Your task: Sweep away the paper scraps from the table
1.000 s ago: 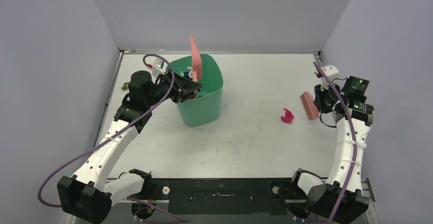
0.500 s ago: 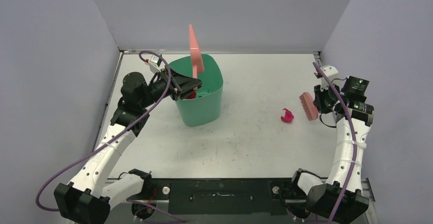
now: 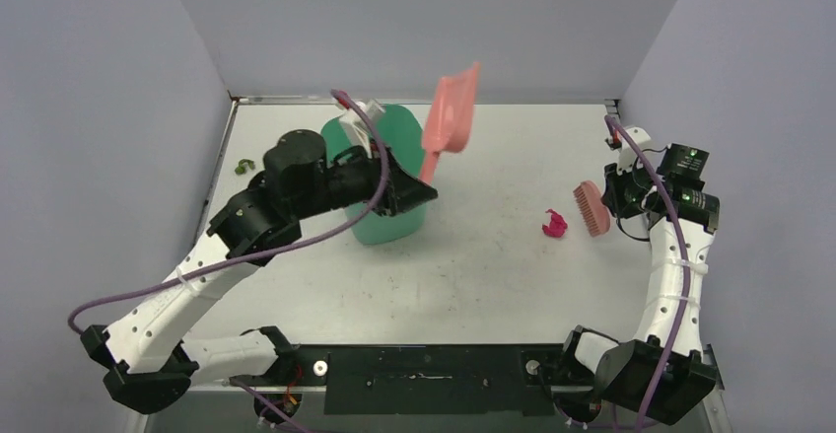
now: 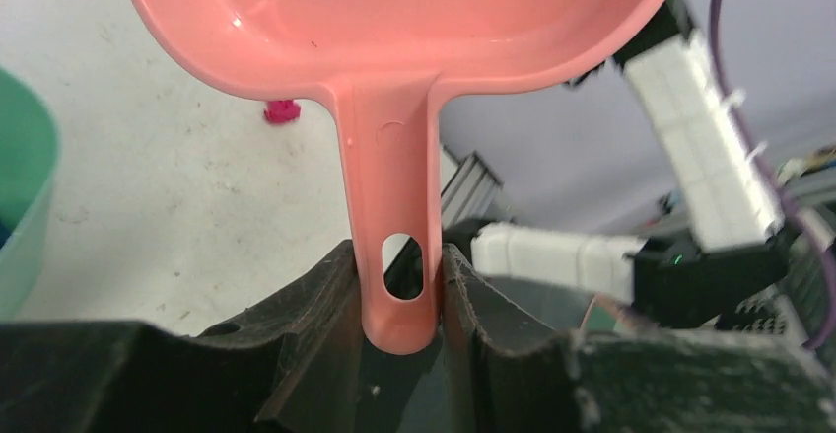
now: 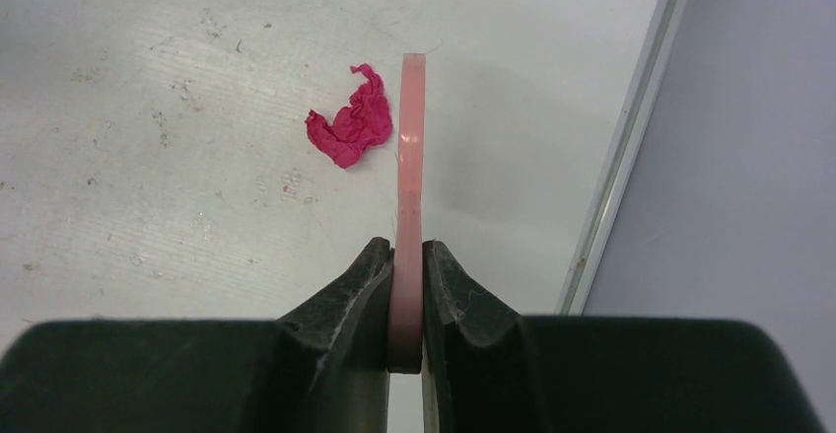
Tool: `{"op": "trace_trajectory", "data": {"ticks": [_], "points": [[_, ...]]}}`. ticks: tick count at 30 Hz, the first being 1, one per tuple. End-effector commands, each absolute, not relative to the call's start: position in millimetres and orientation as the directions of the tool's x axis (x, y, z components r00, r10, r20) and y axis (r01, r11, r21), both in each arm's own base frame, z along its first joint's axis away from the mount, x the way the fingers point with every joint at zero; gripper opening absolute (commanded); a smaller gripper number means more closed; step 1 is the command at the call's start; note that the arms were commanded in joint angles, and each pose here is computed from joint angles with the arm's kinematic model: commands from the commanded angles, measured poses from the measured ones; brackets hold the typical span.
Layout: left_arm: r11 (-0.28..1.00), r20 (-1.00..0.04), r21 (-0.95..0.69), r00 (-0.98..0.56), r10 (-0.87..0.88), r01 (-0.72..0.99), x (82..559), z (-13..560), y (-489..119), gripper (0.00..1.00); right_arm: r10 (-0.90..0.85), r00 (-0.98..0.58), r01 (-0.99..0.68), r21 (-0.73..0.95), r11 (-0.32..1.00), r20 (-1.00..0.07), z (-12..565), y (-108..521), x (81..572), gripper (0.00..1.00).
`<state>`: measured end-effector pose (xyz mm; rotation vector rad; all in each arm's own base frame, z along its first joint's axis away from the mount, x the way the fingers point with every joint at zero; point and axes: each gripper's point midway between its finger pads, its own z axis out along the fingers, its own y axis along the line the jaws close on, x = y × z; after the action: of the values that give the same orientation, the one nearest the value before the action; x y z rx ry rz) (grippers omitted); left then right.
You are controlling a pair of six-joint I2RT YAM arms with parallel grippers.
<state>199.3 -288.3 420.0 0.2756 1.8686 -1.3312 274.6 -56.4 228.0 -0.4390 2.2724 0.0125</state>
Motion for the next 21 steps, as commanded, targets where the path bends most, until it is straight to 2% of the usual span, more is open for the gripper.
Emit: {"op": "trace_trajectory", "data": {"ticks": [1,6,7,8,10,13,21], "points": [[0.604,-0.832,-0.403,-0.55,0.07,0.687,189.5,355.7,-311.5,0.0,-0.272,-0.616,-0.314,-0.086,0.946,-0.739,222.6,-55.0,283.8,0.05],[0.632,-0.756,-0.168,-0.51,0.41,0.756,163.5,279.7,-336.1,0.0,-0.298,-0.642,-0.31,-0.116,0.944,-0.706,208.7,-64.8,285.7,0.05],[0.632,-0.721,-0.105,-0.497,0.484,0.768,161.4,260.1,-337.2,0.0,-0.306,-0.646,-0.308,-0.129,0.943,-0.7,206.1,-67.7,286.1,0.05],[0.612,-0.643,0.003,-0.468,0.607,0.791,152.5,229.9,-334.4,0.0,-0.317,-0.652,-0.3,-0.15,0.942,-0.689,202.3,-73.1,287.6,0.05],[0.584,-0.563,0.095,-0.441,0.699,0.806,148.7,204.8,-330.7,0.0,-0.323,-0.659,-0.297,-0.159,0.942,-0.679,198.5,-77.0,290.3,0.05],[0.53,-0.467,0.18,-0.403,0.787,0.828,144.7,175.6,-330.1,0.0,-0.323,-0.674,-0.28,-0.174,0.944,-0.665,192.8,-85.1,297.9,0.05],[0.421,-0.29,0.286,-0.341,0.894,0.861,147.6,125.9,-337.6,0.0,-0.364,-0.727,-0.267,-0.25,0.931,-0.582,166.0,-88.8,326.2,0.05]]}}
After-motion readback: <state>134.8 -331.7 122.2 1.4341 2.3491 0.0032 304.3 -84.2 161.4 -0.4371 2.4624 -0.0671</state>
